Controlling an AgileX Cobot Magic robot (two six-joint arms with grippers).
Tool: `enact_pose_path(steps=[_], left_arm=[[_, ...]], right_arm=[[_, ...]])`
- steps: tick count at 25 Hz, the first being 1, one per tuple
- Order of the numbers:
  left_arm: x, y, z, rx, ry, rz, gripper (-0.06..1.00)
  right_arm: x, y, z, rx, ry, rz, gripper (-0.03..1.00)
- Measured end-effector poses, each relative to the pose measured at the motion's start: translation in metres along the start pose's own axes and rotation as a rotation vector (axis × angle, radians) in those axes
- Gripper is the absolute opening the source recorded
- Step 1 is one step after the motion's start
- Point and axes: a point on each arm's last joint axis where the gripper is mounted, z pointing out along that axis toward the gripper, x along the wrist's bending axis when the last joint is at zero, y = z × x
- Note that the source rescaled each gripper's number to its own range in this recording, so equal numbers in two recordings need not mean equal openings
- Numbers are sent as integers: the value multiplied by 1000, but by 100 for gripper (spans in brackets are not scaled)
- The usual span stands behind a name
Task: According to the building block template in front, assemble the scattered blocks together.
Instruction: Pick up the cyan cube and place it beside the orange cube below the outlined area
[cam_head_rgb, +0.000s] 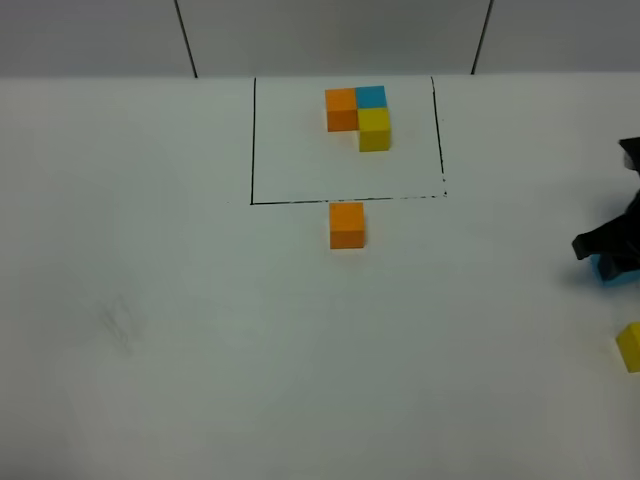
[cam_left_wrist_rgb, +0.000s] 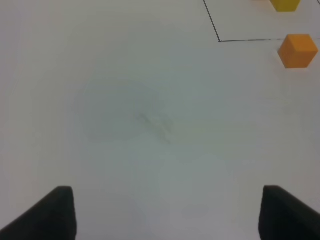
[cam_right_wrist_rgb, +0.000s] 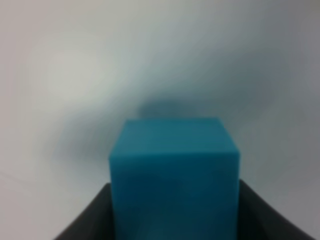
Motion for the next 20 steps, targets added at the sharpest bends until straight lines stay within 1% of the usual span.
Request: enact_pose_path(steps=[2, 6, 7, 8, 10, 11, 14, 18, 20], left_arm=[[0, 0, 0, 0, 0, 0, 70], [0, 0, 0, 0, 0, 0, 70], [0, 0, 0, 0, 0, 0, 70], [0, 0, 0, 0, 0, 0, 70], [0, 0, 0, 0, 0, 0, 70], [0, 0, 0, 0, 0, 0, 70], [0, 0, 0, 1, 0, 0, 70], [0, 0, 0, 1, 0, 0, 70], [0, 0, 0, 1, 0, 0, 70]], right_arm=[[25, 19, -14, -33, -22, -199, 26], [83, 46, -39, -122, -74, -664, 26], [97, 49, -42, -132, -81, -807, 26], [110, 53, -46, -139, -82, -906, 26], [132, 63, -51, -119, -70, -1077, 26], [142, 68, -49, -98, -58, -1136, 26], [162, 82, -39, -31, -32, -1231, 26], [178, 96, -22, 23, -13, -1301, 26], [182, 101, -16, 22, -1, -1314, 26]])
